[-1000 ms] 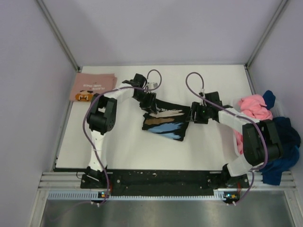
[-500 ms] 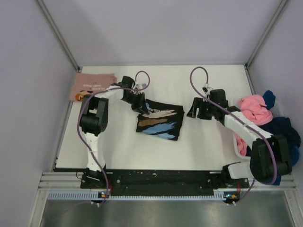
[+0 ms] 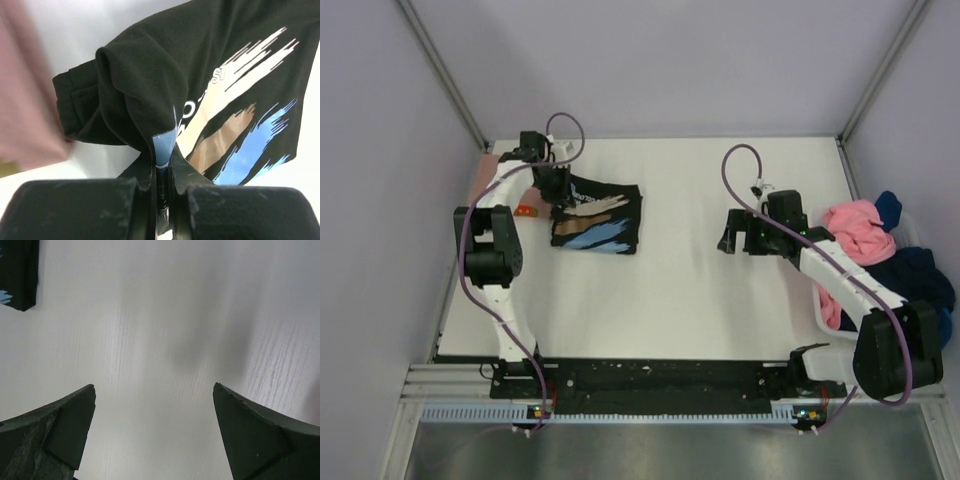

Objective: Fold and stack the t-shirts
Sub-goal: Put the neatly folded tshirt into the corner of the board with the left arm

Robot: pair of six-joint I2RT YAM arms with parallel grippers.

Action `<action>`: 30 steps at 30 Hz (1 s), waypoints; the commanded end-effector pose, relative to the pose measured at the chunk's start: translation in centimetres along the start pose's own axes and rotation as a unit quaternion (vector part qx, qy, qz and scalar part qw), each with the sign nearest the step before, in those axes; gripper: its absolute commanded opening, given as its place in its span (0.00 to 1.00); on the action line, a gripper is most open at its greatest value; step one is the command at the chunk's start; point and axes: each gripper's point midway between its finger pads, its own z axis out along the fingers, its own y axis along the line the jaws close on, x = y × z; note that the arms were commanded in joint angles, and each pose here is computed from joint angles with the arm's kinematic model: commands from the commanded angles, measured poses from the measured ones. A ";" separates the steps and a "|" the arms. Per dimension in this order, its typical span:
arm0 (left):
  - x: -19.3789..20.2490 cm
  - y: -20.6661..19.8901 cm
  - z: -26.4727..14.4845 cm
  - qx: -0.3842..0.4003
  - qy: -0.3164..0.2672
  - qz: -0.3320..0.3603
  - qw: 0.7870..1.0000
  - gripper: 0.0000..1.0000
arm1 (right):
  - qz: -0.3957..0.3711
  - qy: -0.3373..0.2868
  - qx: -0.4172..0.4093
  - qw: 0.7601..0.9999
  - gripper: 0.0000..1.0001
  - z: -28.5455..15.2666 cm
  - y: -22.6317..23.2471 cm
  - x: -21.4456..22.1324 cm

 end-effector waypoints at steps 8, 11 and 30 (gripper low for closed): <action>-7.9 3.6 -7.1 -0.159 -0.068 0.125 0.977 0.00 | -0.025 -0.024 0.015 0.999 0.99 -1.0 -0.1 -1.2; -9.0 4.5 -7.7 -0.186 -0.075 0.138 0.970 0.00 | -0.032 -0.025 0.014 0.999 0.99 -1.2 -0.1 -1.2; -14.5 7.3 -15.9 -0.343 -0.111 0.229 0.904 0.00 | -0.050 -0.018 0.031 0.998 0.99 -1.3 -0.9 -0.6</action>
